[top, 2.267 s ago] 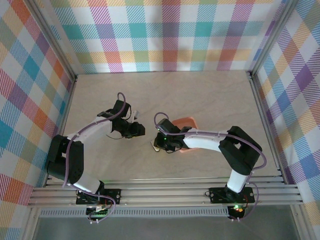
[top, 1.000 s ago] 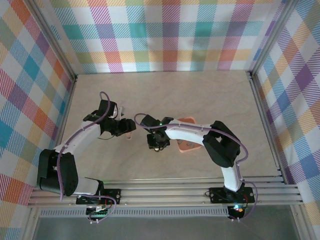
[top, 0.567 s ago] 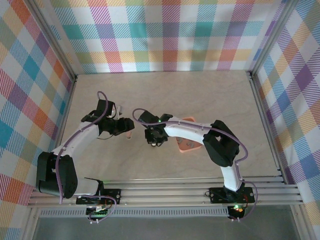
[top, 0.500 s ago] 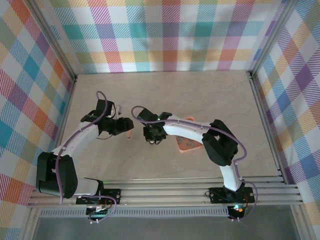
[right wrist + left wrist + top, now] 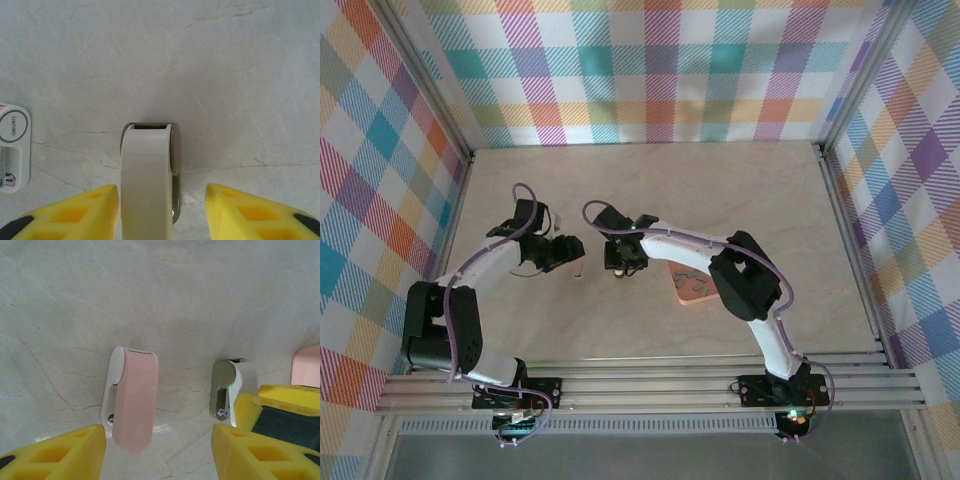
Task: Load the staples into the stapler
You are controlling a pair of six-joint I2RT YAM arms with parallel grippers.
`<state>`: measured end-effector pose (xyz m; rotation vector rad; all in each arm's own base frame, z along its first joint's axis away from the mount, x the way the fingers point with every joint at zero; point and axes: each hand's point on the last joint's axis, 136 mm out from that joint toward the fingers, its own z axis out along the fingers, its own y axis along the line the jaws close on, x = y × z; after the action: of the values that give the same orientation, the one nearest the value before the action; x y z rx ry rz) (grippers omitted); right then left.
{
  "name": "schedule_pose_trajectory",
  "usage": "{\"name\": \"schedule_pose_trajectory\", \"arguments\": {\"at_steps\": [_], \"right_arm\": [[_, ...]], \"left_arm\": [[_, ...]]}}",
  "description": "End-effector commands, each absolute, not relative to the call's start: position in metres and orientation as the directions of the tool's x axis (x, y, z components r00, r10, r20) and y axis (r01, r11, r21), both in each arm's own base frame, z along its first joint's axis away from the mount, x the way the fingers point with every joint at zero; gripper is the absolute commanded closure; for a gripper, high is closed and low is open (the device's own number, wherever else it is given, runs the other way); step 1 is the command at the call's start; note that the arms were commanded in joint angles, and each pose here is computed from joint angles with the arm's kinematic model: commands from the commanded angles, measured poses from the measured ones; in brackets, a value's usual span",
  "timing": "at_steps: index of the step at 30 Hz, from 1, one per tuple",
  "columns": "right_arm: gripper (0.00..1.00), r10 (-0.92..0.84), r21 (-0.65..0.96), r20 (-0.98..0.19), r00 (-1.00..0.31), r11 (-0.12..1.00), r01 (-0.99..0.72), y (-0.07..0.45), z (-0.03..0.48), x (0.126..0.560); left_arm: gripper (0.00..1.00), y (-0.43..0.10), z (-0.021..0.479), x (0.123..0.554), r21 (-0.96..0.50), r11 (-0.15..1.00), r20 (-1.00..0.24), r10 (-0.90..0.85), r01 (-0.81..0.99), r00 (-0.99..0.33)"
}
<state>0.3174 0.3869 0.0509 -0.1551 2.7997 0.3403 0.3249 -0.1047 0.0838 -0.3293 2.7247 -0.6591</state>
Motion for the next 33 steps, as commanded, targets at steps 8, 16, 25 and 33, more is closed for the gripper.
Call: {"name": "schedule_pose_trajectory", "arguments": {"at_steps": [8, 16, 25, 33], "right_arm": [[0.42, 0.002, 0.296, -0.521, -0.854, 0.938, -0.178, 0.357, 0.143, 0.316], [0.41, 0.039, 0.321, -0.540, -0.841, 0.933, -0.162, 0.328, 0.162, 0.302], [0.41, 0.078, 0.345, -0.574, -0.815, 0.926, -0.154, 0.311, 0.175, 0.295], [0.42, 0.098, 0.363, -0.581, -0.808, 0.920, -0.150, 0.306, 0.179, 0.293]], "left_arm": [[0.40, -0.107, 0.064, 0.335, -0.478, 0.862, -0.196, -0.291, -0.168, -0.936], [0.42, -0.121, 0.045, 0.339, -0.490, 0.857, -0.146, -0.262, -0.161, -0.954], [0.51, -0.137, 0.037, 0.340, -0.478, 0.870, -0.134, -0.207, -0.119, -0.969], [0.61, -0.161, 0.032, 0.337, -0.470, 0.880, -0.125, -0.140, -0.066, -0.982]]}}
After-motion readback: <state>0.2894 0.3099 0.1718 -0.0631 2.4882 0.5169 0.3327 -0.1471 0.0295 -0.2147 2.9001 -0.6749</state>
